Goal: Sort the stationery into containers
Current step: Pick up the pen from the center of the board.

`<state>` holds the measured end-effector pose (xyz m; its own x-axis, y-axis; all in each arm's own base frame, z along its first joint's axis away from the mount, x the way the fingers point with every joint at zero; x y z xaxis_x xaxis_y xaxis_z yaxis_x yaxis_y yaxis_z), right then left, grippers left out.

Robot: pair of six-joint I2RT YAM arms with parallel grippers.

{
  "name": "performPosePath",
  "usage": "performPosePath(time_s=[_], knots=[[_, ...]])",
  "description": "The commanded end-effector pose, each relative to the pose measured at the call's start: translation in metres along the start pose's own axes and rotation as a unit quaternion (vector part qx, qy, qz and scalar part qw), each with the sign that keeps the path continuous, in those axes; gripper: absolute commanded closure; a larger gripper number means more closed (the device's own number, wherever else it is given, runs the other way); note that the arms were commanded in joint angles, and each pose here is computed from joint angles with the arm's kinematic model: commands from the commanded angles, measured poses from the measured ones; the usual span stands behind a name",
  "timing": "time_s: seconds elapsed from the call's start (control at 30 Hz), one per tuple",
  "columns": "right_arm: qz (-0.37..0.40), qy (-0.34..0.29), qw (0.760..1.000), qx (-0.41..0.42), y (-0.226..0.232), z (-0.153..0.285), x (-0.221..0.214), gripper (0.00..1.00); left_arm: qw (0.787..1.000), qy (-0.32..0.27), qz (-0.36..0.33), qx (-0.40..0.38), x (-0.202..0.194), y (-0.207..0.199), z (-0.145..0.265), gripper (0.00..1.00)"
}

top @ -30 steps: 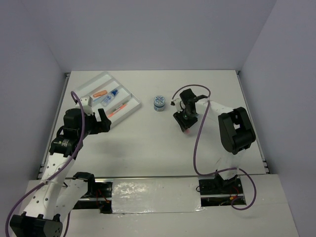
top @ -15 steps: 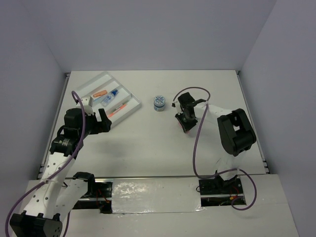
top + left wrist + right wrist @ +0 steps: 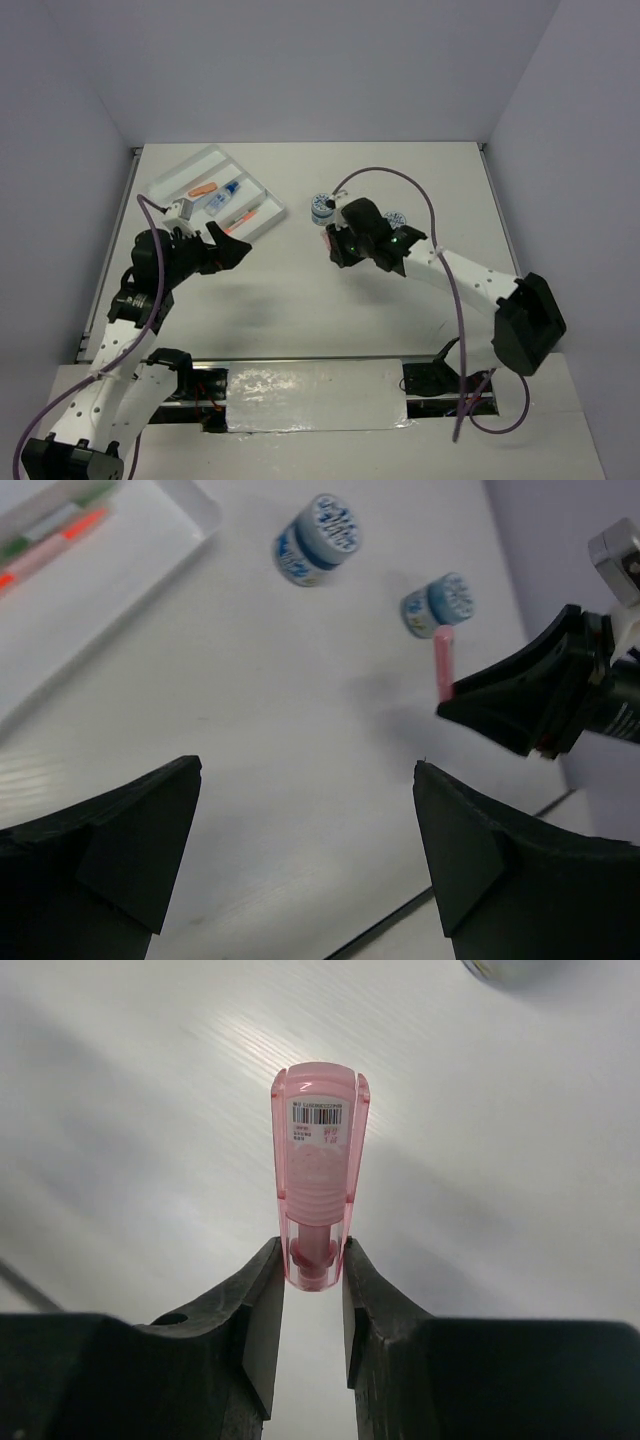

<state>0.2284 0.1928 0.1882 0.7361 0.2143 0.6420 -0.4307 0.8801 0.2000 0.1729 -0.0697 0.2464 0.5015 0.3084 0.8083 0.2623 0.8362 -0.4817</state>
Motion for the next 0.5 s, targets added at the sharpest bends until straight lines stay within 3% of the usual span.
performPosePath(time_s=[0.0,0.13,0.27,0.47], knots=[[-0.055,-0.12,0.989,0.061,0.056,0.021,0.026,0.93,0.985,-0.055,0.041,-0.156,0.018,-0.038,0.002,0.01],[-0.086,-0.168,0.973,0.13,0.107,0.042,0.032,0.93,0.982,-0.061,0.044,-0.176,0.025,-0.051,-0.002,0.02],[-0.061,-0.172,0.971,0.155,0.147,0.054,0.034,0.93,0.979,-0.055,0.039,-0.191,0.025,-0.059,-0.004,0.03],[-0.057,-0.185,0.965,0.175,0.168,0.062,0.043,0.92,0.98,-0.033,0.047,-0.189,0.014,-0.055,-0.009,0.07]])
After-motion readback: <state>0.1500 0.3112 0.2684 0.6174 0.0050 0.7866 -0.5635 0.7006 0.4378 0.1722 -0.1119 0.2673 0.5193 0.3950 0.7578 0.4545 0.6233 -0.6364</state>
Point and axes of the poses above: each gripper's point midway between its finger pads, its own z axis back along the fingers, its own y axis along the line the jaws close on, x = y × z, the point moved 10 cm from there along z, back along the fingers, and after that the axes turned 7 degrees about -z, right-handed, at the moved point
